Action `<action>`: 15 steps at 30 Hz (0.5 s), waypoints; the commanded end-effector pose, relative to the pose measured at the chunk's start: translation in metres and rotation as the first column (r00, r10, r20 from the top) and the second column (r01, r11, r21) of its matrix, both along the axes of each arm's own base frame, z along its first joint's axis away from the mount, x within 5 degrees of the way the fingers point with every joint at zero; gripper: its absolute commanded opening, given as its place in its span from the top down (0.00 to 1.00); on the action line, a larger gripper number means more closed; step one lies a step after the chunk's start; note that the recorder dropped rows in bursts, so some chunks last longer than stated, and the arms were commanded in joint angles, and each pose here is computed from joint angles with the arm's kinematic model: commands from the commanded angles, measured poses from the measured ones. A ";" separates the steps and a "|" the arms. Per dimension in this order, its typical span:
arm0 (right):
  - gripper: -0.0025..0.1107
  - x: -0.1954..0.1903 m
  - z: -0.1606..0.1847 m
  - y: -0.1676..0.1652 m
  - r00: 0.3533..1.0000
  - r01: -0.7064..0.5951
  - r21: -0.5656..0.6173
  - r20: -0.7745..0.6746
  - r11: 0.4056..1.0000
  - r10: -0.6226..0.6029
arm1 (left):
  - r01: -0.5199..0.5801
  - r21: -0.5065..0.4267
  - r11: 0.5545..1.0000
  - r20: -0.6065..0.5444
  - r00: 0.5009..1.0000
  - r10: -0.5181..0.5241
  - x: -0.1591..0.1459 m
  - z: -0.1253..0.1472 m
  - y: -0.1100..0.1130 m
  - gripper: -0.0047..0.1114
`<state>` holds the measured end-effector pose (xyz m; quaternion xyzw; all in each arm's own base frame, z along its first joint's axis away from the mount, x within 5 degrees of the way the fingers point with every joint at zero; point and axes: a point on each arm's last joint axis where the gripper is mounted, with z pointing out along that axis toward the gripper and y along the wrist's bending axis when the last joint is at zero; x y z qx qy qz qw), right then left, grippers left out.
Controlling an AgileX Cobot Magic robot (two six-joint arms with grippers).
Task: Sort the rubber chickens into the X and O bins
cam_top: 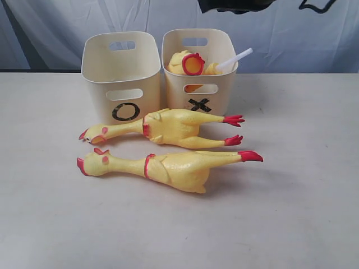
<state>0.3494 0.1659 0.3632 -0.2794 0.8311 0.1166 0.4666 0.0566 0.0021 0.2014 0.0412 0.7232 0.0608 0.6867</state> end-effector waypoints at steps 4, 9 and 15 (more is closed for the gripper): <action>0.99 -0.036 -0.001 -0.018 1.000 0.026 0.021 -0.016 0.999 -0.026 | 0.020 -0.155 0.988 0.052 0.999 -0.012 0.000 0.004 -0.002 0.96; 0.99 -0.062 -0.012 -0.030 0.998 0.056 0.051 -0.018 0.997 -0.055 | 0.058 -0.420 0.906 0.198 0.980 0.030 -0.001 0.017 0.001 0.96; 0.99 -0.100 -0.023 -0.045 0.996 0.085 0.117 -0.014 0.989 -0.084 | 0.093 -0.651 0.753 0.264 0.958 0.110 -0.003 0.023 0.006 0.96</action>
